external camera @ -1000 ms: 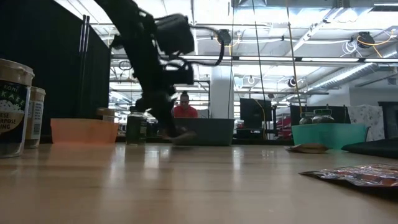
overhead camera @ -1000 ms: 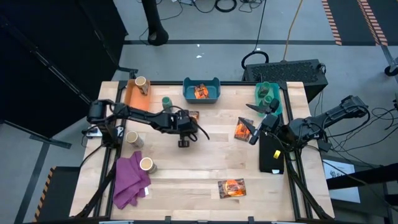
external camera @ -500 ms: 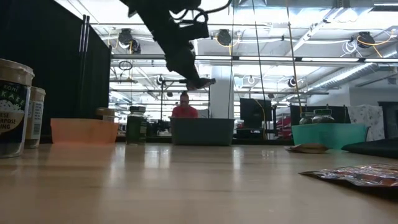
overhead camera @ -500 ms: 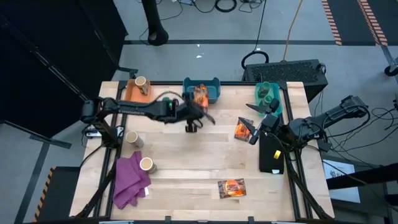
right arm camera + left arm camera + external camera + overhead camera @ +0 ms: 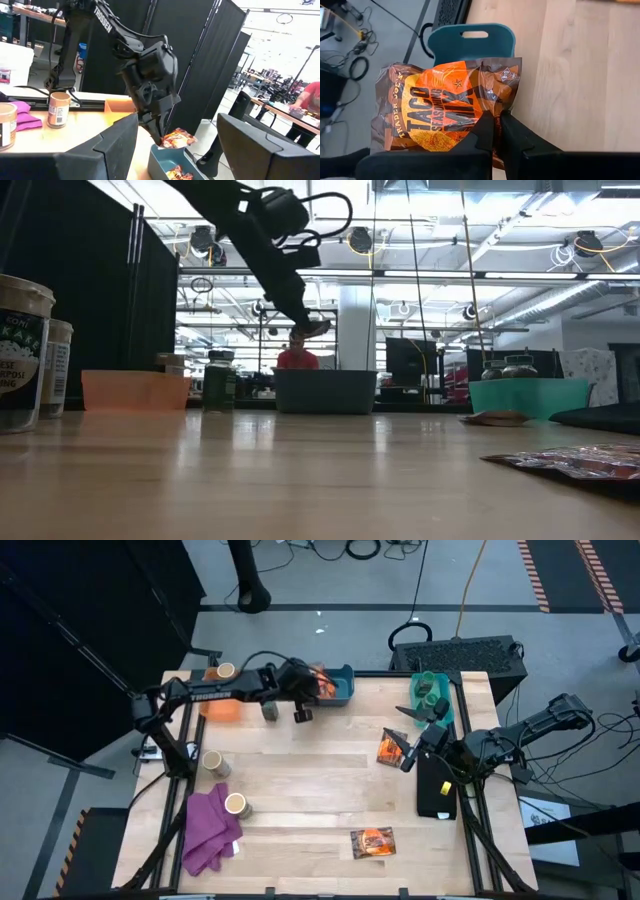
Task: Sort spices by type
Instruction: Put the top left orange seasoning into the dark blue bin
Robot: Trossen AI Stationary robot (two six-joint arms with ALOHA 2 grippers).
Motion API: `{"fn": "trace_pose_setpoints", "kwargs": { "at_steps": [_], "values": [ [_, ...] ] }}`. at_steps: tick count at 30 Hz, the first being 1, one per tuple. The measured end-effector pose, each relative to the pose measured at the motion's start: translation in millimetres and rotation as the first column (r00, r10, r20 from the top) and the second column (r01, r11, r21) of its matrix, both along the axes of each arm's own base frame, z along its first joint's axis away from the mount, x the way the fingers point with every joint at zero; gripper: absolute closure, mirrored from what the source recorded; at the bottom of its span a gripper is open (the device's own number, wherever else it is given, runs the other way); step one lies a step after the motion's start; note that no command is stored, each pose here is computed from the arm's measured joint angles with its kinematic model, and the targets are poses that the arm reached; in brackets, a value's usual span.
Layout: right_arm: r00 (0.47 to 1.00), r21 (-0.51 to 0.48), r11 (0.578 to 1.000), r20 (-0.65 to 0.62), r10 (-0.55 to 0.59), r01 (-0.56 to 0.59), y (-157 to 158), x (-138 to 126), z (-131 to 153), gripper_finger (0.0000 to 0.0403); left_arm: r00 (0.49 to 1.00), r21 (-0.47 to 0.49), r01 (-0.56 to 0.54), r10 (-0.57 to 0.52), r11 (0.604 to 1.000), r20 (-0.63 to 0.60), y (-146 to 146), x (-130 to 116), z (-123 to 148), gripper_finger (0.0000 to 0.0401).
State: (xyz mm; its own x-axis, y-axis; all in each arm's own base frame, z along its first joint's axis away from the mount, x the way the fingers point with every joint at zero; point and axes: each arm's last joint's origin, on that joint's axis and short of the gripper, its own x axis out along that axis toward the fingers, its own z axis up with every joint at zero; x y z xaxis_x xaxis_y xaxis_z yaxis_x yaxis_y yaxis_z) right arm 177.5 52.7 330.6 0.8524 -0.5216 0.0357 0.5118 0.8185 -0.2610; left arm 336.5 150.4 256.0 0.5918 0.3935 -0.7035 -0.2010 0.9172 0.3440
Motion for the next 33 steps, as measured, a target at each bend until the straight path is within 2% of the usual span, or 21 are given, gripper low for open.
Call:
{"fn": "trace_pose_setpoints", "kwargs": {
  "at_steps": [8, 13, 19, 33],
  "values": [
    [1.0, -0.012, 1.0, -0.001, -0.02, 0.02, -3.5, 1.0, 0.8, 0.0149, 0.999, -0.024, 0.033, -0.032, 0.999, 0.033, 6.0, 11.0, -13.6, 0.0387],
    [0.999, -0.012, 0.999, -0.001, -0.047, 0.047, -8.4, 2.2, 0.8, 0.0149, 0.999, 0.057, -0.019, 0.021, 0.998, -0.038, 14.6, 14.7, -28.4, 0.0387],
    [0.997, -0.021, 0.997, -0.007, -0.071, 0.071, -12.9, 3.4, 0.7, 0.0149, 0.997, 0.026, -0.043, 0.044, 0.999, -0.069, 28.7, 9.6, -38.3, 0.0387],
    [0.996, -0.033, 0.996, -0.022, -0.084, 0.083, -15.3, 3.9, -0.3, 0.0149, 0.996, 0.019, -0.045, 0.046, 0.999, -0.077, 30.3, 8.8, -40.4, 0.0371]
  ]
}}
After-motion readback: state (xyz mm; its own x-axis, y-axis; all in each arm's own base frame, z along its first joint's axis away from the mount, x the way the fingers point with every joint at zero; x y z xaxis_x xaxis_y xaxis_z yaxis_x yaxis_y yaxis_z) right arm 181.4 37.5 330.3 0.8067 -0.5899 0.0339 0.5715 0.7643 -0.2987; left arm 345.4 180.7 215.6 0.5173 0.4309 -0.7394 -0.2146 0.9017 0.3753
